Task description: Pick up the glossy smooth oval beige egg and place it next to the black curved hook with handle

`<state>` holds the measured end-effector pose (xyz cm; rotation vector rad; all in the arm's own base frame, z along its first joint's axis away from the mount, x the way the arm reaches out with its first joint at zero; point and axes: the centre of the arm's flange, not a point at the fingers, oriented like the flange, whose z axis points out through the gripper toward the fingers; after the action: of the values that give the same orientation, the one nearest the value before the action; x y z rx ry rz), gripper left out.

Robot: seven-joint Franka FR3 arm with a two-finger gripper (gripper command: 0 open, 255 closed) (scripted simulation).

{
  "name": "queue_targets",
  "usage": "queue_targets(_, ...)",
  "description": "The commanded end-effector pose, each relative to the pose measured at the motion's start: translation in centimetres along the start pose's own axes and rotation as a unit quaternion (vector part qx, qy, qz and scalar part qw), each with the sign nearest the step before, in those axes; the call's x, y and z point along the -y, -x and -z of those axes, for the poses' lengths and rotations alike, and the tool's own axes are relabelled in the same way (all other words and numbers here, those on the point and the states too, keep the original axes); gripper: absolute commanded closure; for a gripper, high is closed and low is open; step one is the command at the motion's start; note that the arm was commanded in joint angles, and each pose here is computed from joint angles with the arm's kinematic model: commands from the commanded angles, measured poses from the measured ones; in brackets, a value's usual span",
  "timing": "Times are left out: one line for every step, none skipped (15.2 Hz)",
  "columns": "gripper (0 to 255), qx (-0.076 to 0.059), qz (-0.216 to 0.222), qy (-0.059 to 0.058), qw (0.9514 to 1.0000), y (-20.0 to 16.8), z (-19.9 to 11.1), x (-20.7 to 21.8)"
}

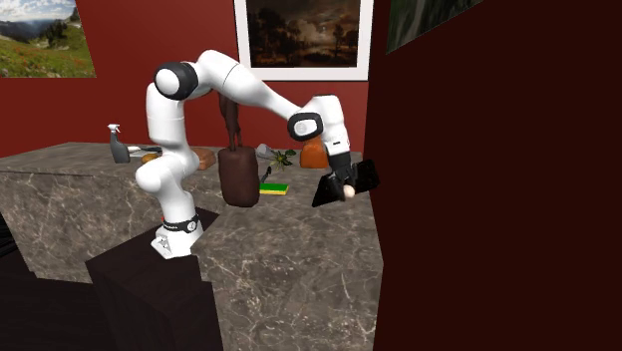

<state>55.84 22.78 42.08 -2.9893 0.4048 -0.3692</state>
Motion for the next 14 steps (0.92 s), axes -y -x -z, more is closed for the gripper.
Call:
queue_targets(255,0.0,0.0,0.0,1.0,1.1,0.6,0.4)
queue_targets(255,0.0,0.0,0.0,1.0,2.4,0.9,0.7)
queue_targets(255,0.0,0.0,0.0,1.0,3.6,1.1,1.0)
queue_targets(255,0.0,0.0,0.0,1.0,4.9,1.4,1.4)
queue_targets(255,0.0,0.0,0.0,1.0,6.1,1.6,1.7)
queue_targets(255,0.0,0.0,0.0,1.0,7.4,1.9,2.1)
queue_targets(255,0.0,0.0,0.0,1.0,8.6,2.1,2.4)
queue_targets(255,0.0,0.0,0.0,1.0,9.9,2.4,2.8)
queue_targets(255,0.0,0.0,0.0,1.0,11.1,2.6,3.1)
queue_targets(255,0.0,0.0,0.0,1.0,12.4,2.9,3.5)
queue_targets(255,0.0,0.0,0.0,1.0,13.6,3.1,3.8)
queue_targets(255,0.0,0.0,0.0,1.0,14.9,3.3,4.1)
queue_targets(255,0.0,0.0,0.0,1.0,16.1,3.6,4.5)
queue_targets(255,0.0,0.0,0.0,1.0,17.4,3.8,4.8)
